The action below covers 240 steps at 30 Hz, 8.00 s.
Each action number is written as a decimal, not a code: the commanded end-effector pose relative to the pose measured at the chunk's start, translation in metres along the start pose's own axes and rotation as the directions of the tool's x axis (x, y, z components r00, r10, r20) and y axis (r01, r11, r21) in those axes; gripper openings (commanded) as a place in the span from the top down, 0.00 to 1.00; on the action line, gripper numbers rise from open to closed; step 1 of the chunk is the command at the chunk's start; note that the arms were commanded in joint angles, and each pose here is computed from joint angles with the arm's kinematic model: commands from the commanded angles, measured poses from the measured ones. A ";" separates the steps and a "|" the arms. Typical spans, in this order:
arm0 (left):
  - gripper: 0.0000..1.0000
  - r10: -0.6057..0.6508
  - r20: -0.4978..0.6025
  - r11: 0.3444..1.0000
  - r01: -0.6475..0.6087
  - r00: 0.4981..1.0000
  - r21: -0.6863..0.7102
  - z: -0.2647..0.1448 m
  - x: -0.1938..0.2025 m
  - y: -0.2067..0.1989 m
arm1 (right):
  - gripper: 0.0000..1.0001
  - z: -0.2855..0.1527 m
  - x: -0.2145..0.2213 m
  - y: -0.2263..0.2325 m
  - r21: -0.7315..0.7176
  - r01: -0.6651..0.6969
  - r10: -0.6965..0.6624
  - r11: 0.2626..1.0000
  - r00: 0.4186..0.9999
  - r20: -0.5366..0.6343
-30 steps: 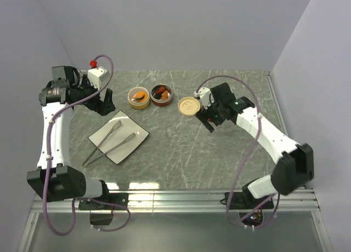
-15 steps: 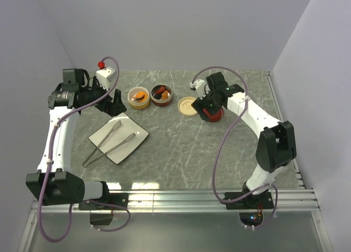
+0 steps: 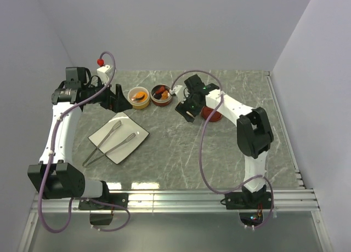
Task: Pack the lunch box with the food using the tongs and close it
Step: Pick up the lid of the lunch box with the right arm, then pass the lid of the lunch box from the right arm to the left
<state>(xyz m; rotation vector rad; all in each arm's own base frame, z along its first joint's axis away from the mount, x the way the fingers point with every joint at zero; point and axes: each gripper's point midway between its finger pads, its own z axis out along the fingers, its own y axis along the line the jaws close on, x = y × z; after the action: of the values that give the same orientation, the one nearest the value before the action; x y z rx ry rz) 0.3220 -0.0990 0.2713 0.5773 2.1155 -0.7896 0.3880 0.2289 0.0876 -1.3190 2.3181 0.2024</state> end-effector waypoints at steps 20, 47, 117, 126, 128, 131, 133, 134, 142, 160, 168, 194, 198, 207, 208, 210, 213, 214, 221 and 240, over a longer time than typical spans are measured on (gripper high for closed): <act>0.01 -0.041 0.007 0.998 0.041 0.999 0.037 0.008 0.008 -0.003 | 0.38 0.056 -0.023 -0.029 0.085 0.040 -0.043 0.996 0.999 0.034; 0.01 0.004 0.164 1.000 -0.001 0.986 -0.022 -0.012 -0.022 -0.017 | 0.82 0.069 0.014 0.017 -0.074 0.041 -0.045 0.996 0.997 -0.056; 0.14 0.306 0.716 0.911 -0.411 0.627 -0.030 -0.012 -0.115 -0.223 | 1.00 -0.372 -0.148 0.141 -0.824 0.204 0.649 0.529 0.529 0.547; 0.14 0.287 0.717 0.936 -0.346 0.635 -0.068 -0.008 -0.126 -0.213 | 1.00 -0.371 -0.144 0.143 -0.828 0.197 0.658 0.526 0.523 0.542; 0.14 0.282 0.723 0.934 -0.353 0.631 -0.056 -0.010 -0.128 -0.217 | 1.00 -0.370 -0.145 0.141 -0.830 0.192 0.664 0.524 0.518 0.539; 0.15 0.282 0.713 0.935 -0.350 0.642 -0.055 -0.004 -0.125 -0.215 | 1.00 -0.373 -0.145 0.142 -0.831 0.195 0.669 0.520 0.511 0.539; 0.15 0.285 0.701 0.936 -0.348 0.654 -0.056 0.000 -0.122 -0.214 | 1.00 -0.374 -0.146 0.142 -0.833 0.196 0.672 0.517 0.510 0.537; 0.15 0.284 0.699 0.937 -0.344 0.656 -0.059 0.001 -0.121 -0.213 | 1.00 -0.375 -0.146 0.141 -0.832 0.196 0.673 0.519 0.506 0.539; 0.16 0.329 0.680 0.940 -0.298 0.656 -0.167 -0.007 -0.123 -0.191 | 1.00 -0.375 -0.143 0.139 -0.825 0.185 0.668 0.534 0.506 0.546; 0.22 0.378 0.697 0.851 -0.525 0.609 -0.003 -0.037 -0.083 -0.209 | 1.00 -0.374 -0.140 0.138 -0.820 0.197 0.648 0.538 0.525 0.551; 0.27 0.206 0.746 0.880 -0.452 0.634 0.142 -0.044 -0.096 -0.228 | 1.00 -0.404 -0.137 0.130 -0.874 0.260 0.758 0.410 0.436 0.485; 0.43 -0.126 0.750 0.884 -0.269 0.649 0.382 -0.028 -0.167 -0.245 | 1.00 -0.421 -0.138 0.090 -0.940 0.308 0.954 0.149 0.204 0.218; 0.42 -0.149 0.735 0.893 -0.230 0.662 0.388 -0.022 -0.169 -0.241 | 1.00 -0.424 -0.137 0.092 -0.936 0.314 0.951 0.156 0.207 0.228; 0.45 -0.170 0.715 0.875 -0.230 0.678 0.426 -0.016 -0.171 -0.251 | 1.00 -0.422 -0.137 0.092 -0.940 0.308 0.956 0.149 0.199 0.217; 0.45 -0.169 0.715 0.873 -0.234 0.679 0.428 -0.014 -0.171 -0.252 | 1.00 -0.422 -0.137 0.092 -0.939 0.309 0.954 0.152 0.201 0.221; 0.48 -0.171 0.706 0.865 -0.239 0.687 0.441 -0.011 -0.169 -0.256 | 1.00 -0.421 -0.137 0.093 -0.940 0.309 0.955 0.148 0.204 0.217; 0.52 -0.174 0.698 0.862 -0.235 0.695 0.449 -0.007 -0.167 -0.257 | 1.00 -0.423 -0.136 0.094 -0.939 0.312 0.955 0.147 0.204 0.217; 0.53 -0.174 0.698 0.863 -0.234 0.694 0.448 -0.007 -0.167 -0.257 | 1.00 -0.424 -0.136 0.095 -0.939 0.313 0.954 0.145 0.207 0.216; 0.74 -0.170 0.706 0.867 -0.237 0.688 0.439 -0.007 -0.167 -0.256 | 1.00 -0.424 -0.133 0.097 -0.943 0.303 0.958 0.134 0.205 0.202; 1.00 0.080 0.656 0.966 -0.220 0.751 0.134 -0.008 -0.156 -0.181 | 0.13 -0.361 -0.128 0.062 -0.944 -0.061 0.914 0.326 0.276 0.297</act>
<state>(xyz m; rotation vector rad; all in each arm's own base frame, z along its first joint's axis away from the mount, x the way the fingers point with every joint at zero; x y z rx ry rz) 0.2955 -0.2658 0.4446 0.4220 1.3548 -1.1474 0.2767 0.2452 0.4627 -0.0978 1.4774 2.1066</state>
